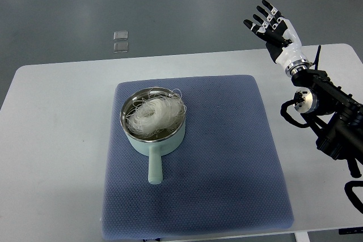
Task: Put vermicelli into pot with right hand
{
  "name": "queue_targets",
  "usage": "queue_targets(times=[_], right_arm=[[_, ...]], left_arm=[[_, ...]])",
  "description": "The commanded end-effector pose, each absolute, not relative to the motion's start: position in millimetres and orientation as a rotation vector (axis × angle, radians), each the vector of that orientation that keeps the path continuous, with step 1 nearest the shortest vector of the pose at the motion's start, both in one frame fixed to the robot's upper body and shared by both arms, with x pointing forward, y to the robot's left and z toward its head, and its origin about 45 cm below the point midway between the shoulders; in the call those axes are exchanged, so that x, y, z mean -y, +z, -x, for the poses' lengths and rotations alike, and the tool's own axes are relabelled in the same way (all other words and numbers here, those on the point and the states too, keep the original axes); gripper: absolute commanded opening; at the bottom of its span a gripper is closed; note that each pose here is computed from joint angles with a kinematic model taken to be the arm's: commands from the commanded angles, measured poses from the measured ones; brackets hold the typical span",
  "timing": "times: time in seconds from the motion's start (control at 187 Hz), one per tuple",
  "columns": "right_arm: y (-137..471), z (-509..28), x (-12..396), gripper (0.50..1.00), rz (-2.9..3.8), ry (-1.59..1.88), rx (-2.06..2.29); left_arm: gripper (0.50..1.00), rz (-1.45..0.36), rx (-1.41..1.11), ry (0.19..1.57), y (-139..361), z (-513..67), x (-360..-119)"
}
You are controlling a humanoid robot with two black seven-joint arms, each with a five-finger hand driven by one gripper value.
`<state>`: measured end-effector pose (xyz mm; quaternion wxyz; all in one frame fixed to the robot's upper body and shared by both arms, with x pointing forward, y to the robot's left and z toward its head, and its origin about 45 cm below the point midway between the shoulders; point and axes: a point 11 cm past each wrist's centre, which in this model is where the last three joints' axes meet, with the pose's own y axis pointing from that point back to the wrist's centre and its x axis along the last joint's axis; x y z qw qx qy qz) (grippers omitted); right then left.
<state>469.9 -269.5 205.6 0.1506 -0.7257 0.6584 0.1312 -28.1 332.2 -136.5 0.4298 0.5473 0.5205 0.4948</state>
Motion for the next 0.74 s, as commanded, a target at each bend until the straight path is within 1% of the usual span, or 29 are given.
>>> queue_targets(times=[0.0, 0.203, 0.734], right_arm=[[193, -465, 275, 0.919, 2.018, 0.466, -1.904], [182, -461, 274, 0.924, 1.931, 0.558, -1.914], [172, -456, 281, 0.928, 1.912, 0.559, -1.967]], left_arm=[[1.000, -1.366, -1.298, 1.234, -136, 28, -332], [1.000, -1.366, -1.298, 1.234, -136, 28, -332], [1.000, -1.366, -1.298, 1.234, -136, 28, -332]])
